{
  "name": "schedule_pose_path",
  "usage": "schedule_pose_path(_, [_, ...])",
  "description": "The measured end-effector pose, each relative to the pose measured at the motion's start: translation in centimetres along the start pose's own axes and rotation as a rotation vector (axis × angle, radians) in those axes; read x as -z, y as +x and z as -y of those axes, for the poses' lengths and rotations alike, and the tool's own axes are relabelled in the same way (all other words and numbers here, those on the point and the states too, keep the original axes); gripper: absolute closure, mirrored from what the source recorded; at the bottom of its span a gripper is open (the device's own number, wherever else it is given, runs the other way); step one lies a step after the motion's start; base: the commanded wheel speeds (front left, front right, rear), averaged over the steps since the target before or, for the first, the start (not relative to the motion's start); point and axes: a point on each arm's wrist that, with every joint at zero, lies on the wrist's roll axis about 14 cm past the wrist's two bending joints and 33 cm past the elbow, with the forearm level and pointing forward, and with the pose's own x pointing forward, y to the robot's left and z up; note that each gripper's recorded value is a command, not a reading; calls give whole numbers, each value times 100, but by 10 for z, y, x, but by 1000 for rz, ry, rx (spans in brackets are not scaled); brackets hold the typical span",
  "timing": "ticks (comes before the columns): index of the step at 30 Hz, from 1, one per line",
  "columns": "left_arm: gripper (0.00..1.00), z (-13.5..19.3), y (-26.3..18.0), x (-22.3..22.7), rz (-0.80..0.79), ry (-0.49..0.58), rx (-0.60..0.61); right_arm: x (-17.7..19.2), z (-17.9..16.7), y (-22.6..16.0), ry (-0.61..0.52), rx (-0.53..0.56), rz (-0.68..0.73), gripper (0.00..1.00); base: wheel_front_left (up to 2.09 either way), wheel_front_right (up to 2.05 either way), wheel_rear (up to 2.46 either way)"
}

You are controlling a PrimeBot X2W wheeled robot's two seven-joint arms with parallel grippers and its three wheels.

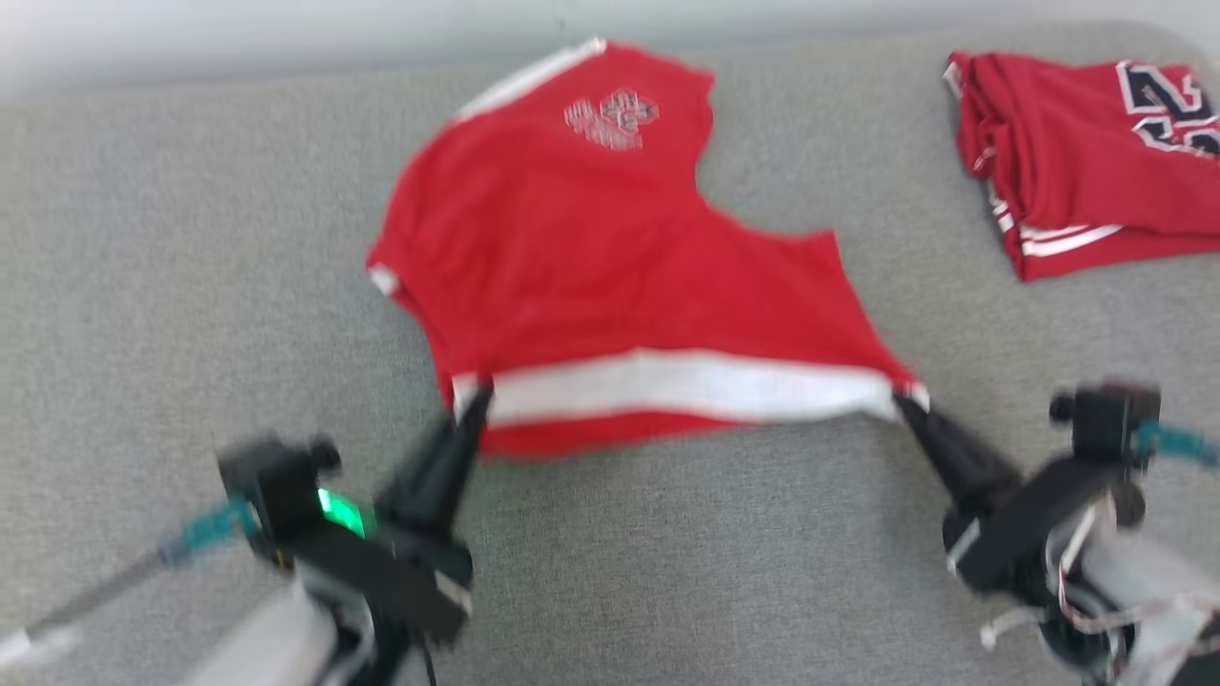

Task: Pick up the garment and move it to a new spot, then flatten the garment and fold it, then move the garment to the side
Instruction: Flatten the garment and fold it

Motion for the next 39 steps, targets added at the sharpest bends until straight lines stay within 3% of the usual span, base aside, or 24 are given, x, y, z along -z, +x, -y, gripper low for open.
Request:
schedule_pose_path(9, [100,24,-65,52,-66,-110,-66,58,-10,-64,91,28,-85,100,0,0,0])
schedule_pose_path(20, [100,40,-118,71,-82,-102,-118,100,-19,-117,173,55,-155,100,0,0,0])
schedule_pose_path(27, [100,56,-116,66,-51,-106,-81,71,-13,-110,156,60,-73,100,0,0,0])
schedule_pose_path(33, [100,68,-108,54,0,-121,-54,13,-7,-86,92,41,46,100,0,0,0])
schedule_pose_path(39, [100,73,-100,40,68,-187,-58,-39,-23,-49,21,-23,115,100,0,0,0])
